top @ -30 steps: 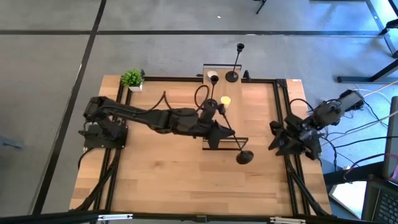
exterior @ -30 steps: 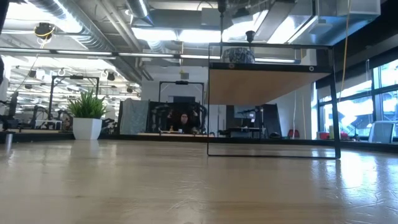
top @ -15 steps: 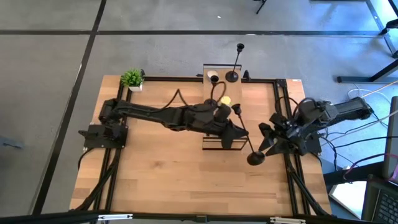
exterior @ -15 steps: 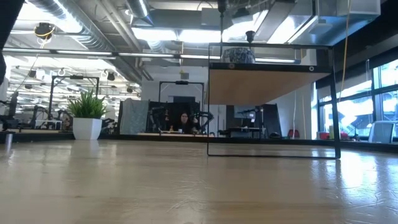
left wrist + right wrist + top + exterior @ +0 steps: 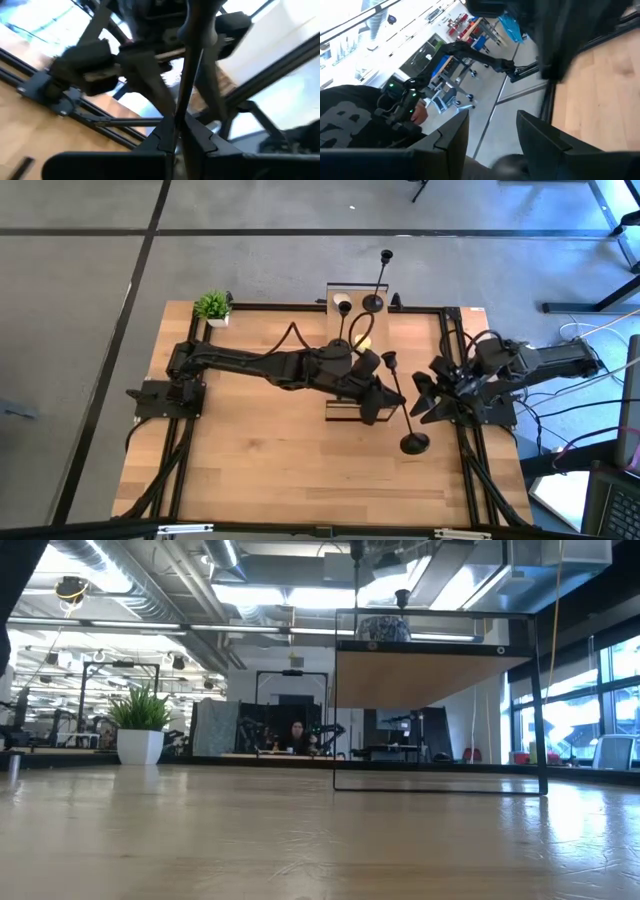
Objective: Pick & Place candle stick holders
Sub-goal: Put the black candle holder to the right of the blue candle jar on the shelf
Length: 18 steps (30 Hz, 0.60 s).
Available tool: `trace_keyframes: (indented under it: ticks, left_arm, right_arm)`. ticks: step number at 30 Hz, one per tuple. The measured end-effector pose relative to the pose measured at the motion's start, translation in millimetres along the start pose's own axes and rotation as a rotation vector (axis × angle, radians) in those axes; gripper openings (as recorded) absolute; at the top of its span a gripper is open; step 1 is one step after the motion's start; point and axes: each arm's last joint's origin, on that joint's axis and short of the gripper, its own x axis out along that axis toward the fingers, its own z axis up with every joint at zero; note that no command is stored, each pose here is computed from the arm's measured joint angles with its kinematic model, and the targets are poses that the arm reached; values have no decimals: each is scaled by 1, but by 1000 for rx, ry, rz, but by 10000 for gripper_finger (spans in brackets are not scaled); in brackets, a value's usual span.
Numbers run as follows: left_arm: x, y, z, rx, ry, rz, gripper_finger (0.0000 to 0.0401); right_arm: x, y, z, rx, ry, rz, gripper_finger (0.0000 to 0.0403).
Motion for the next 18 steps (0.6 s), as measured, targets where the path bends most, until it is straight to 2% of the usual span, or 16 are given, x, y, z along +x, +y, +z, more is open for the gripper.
trace_keyframes:
  ticks: [5, 10, 18]
  left_arm:
    - [0, -6, -6, -28, 44, -41, 8]
    - [0, -12, -6, -23, 20, -82, 8]
    - [-1, -3, 6, 2, -23, -63, 8]
  right_arm:
    - [-1, -3, 1, 6, -1, -23, 169]
    - [-1, -4, 1, 2, -4, -29, 169]
    - [0, -7, 3, 1, 0, -32, 169]
